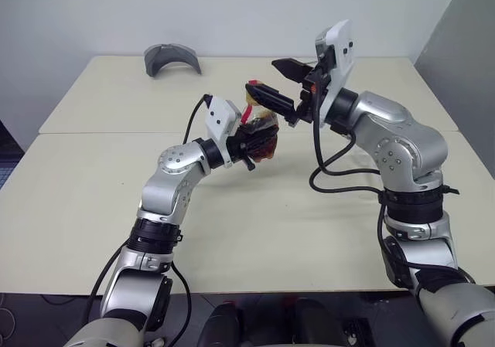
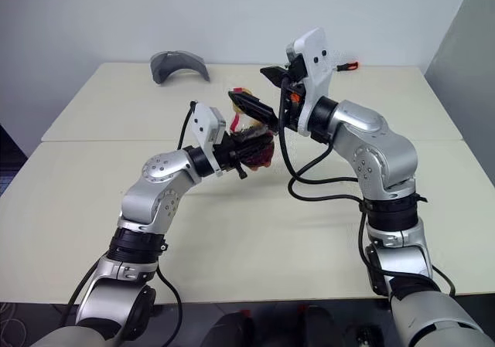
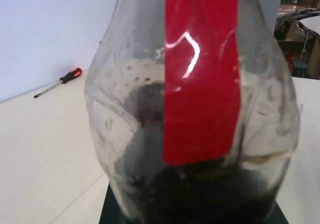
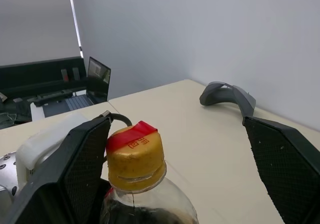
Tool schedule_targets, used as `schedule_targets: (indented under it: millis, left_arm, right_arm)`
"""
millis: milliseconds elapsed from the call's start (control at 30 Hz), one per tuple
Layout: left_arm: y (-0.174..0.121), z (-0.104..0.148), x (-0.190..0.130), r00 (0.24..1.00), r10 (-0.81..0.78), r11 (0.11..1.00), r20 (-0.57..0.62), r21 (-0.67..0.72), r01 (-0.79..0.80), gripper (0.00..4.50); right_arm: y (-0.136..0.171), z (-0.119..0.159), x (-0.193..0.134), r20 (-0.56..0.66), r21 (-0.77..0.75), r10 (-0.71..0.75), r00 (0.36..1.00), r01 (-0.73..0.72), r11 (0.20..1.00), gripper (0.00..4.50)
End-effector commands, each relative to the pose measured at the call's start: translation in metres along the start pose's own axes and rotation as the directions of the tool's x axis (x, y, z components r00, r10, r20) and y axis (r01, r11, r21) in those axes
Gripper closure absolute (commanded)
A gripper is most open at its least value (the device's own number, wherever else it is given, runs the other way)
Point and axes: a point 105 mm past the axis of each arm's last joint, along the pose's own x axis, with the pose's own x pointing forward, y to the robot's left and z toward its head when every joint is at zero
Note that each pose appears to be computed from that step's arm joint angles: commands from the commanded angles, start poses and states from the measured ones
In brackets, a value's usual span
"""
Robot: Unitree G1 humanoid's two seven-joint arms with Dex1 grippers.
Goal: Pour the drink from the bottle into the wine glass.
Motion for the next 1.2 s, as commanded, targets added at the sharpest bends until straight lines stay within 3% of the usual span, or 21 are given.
schedule_targets:
  millis: [33, 333, 667, 867, 1200]
  left_arm:
    - [-0.002, 0.022, -0.001, 0.998, -0.01, 0.998, 0.061, 0.055, 0.007, 3.75]
    - [0.0, 0.024, 0.0, 0.998, -0.004, 0.998, 0.066, 0.056, 0.0, 3.75]
    - [0.003, 0.025, -0.001, 0.998, 0.002, 0.999, 0.063, 0.054, -0.005, 3.75]
    - [0.006, 0.026, -0.004, 0.998, 0.009, 0.998, 0.06, 0.055, -0.012, 3.76]
    - [0.005, 0.026, -0.002, 0.998, 0.007, 0.998, 0.063, 0.055, -0.01, 3.76]
  right_arm:
    - [0.007, 0.015, -0.001, 0.049, -0.038, 0.042, 0.998, -0.04, 0.998, 0.0]
    - [0.003, 0.011, -0.006, 0.026, -0.067, 0.046, 0.999, -0.045, 0.997, 0.0]
    - [-0.025, 0.011, -0.017, 0.016, -0.07, -0.062, 0.998, 0.062, 0.996, 0.0]
    - [-0.046, 0.002, -0.043, -0.033, -0.085, -0.147, 0.989, 0.143, 0.986, 0.0]
    - [-0.059, -0.002, -0.058, -0.047, -0.091, -0.204, 0.978, 0.199, 0.976, 0.0]
